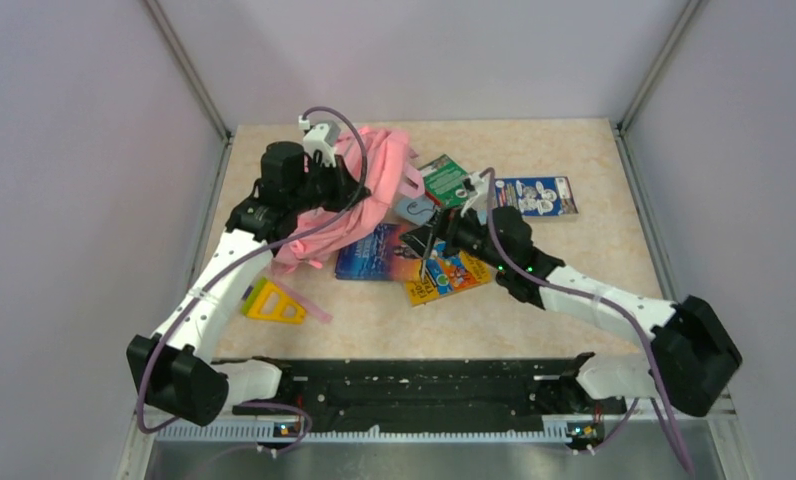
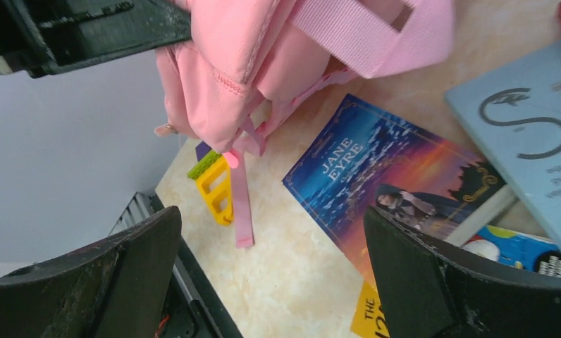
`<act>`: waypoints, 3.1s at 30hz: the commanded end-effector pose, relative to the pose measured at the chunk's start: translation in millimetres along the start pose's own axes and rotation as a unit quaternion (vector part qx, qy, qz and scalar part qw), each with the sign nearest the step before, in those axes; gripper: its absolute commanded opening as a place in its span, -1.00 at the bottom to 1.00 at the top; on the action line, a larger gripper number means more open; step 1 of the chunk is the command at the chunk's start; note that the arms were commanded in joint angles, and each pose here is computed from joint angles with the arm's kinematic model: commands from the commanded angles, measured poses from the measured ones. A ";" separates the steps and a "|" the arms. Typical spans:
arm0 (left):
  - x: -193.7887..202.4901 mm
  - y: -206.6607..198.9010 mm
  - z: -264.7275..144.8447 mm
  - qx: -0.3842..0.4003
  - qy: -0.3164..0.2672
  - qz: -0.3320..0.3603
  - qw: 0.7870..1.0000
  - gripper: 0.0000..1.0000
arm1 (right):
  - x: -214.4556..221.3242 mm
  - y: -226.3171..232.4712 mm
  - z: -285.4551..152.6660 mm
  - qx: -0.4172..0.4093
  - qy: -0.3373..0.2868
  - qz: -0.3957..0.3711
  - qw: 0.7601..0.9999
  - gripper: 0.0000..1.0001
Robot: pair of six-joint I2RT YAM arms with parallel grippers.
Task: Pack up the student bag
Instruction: Pick up the student bag at the center of the board.
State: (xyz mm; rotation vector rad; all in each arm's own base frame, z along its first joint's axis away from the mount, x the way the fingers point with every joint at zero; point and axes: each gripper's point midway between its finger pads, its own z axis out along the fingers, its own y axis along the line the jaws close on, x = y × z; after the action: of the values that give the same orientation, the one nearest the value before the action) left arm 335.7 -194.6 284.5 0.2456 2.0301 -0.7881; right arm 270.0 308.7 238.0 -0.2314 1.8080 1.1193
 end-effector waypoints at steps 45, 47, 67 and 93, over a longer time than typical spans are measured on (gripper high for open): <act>62.6 -41.2 -43.9 0.075 0.020 0.238 0.968 0.78 | -120.1 5.3 5.8 0.066 -0.033 -0.175 0.982 -1.00; 66.0 -42.4 -39.7 0.082 0.024 0.235 0.968 0.79 | -112.8 11.4 5.1 0.044 -0.020 -0.175 0.983 -1.00; 80.9 -7.8 -6.7 -0.026 0.036 0.272 0.961 0.94 | -77.9 40.0 -11.5 -0.054 0.041 -0.176 0.982 -1.00; 69.4 -27.2 -7.7 0.026 0.043 0.140 0.989 -1.00 | -38.2 -36.8 -57.1 0.103 -0.009 -0.142 0.984 0.64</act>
State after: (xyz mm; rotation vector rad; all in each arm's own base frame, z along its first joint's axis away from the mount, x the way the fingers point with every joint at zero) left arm 269.9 -207.9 200.4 0.7005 2.0682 -0.5345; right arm 286.1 235.9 226.2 -0.3735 1.9387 0.6711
